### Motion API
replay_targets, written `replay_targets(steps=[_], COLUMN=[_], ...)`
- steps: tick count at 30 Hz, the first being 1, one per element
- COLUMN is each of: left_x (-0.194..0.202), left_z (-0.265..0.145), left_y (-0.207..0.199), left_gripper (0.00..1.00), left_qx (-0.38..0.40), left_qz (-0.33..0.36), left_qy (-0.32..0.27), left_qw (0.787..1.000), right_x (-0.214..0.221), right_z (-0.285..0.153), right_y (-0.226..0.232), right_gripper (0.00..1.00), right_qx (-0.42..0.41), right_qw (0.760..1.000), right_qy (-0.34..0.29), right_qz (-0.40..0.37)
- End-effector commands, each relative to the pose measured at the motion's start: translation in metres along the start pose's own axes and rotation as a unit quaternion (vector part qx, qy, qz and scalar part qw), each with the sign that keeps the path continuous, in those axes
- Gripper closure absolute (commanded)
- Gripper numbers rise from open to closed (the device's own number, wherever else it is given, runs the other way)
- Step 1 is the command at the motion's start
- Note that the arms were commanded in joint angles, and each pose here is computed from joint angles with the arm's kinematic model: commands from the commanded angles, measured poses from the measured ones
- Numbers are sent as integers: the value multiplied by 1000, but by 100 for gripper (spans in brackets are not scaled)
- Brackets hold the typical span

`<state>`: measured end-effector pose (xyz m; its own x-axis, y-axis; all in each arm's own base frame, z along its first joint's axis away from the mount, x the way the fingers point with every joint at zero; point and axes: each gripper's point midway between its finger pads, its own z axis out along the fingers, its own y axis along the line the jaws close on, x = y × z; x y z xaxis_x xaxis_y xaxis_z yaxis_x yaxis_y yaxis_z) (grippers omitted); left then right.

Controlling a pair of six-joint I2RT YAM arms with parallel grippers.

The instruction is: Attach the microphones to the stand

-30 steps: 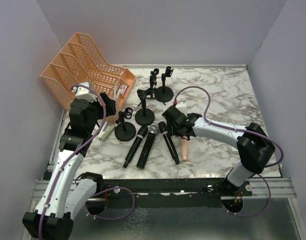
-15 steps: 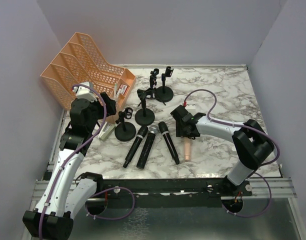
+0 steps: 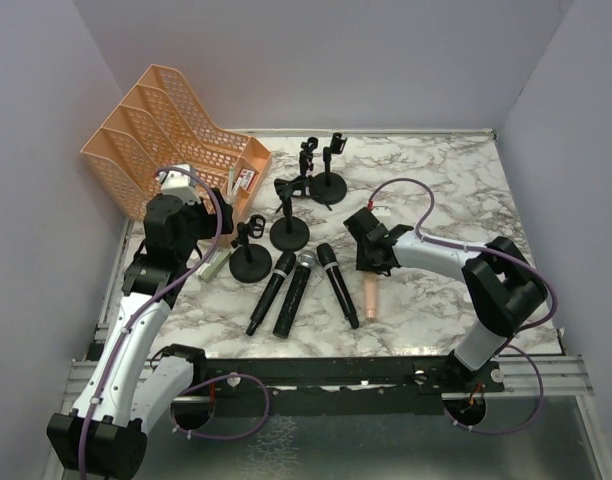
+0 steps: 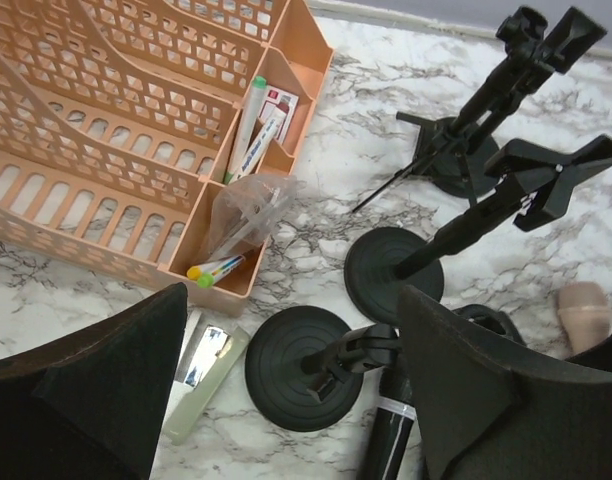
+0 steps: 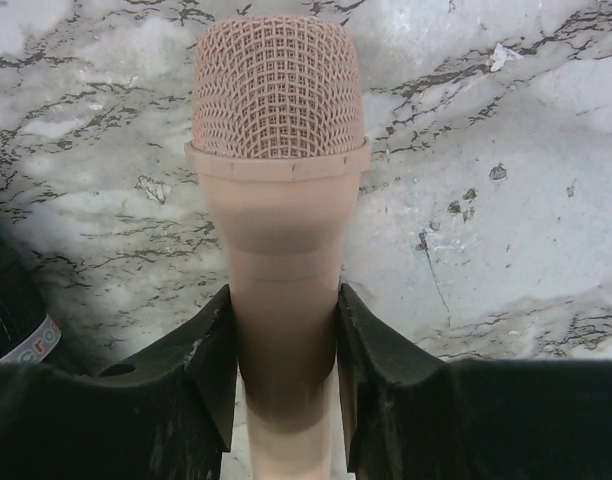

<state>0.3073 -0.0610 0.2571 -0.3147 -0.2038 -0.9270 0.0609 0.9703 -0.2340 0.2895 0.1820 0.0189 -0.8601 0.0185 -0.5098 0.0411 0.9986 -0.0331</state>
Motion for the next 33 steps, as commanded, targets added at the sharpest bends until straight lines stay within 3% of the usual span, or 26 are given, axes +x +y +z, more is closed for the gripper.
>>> replay_targets(steps=[1,3,6,11,15,19,24,28,33], left_x=[5,16,23,32,55,78,84,86,94], left_z=[1,3,5,-7,-9,-7,-10,-2,6], left_y=[-11,-10,-7,-24,-30,-44,-64,-66,-60], left_gripper=[16,21,21,17,14,17,19,28,47], left_qx=[49,59,61,142,194,264,352,366,368], left_qz=[81,125,158,235,300,318,368,383,382], left_qy=[25,58,84,78,92,130,103,102,120], left_qw=[995,989,982,958,929,901,854,842,839], right_x=[2,-7,-18,-23,-23,-21,-19,-19,-19], right_z=[4,-2,-12,-20,-23,-25,-28,-30,-33], right_y=[-6,-4,-2,0,4,8,13,15,17], right_gripper=[68,70,69,69,68,68,68,68,67], right_qx=[0,-10,-22,-43,-63,-77,-97,-104,-114], right_qw=[1000,1000,999,998,996,995,994,993,992], right_qy=[-7,-24,-42,-54,-57,-55,-55,-55,-59], right_qz=[-5,-4,-5,-11,-13,-11,-6,-3,4])
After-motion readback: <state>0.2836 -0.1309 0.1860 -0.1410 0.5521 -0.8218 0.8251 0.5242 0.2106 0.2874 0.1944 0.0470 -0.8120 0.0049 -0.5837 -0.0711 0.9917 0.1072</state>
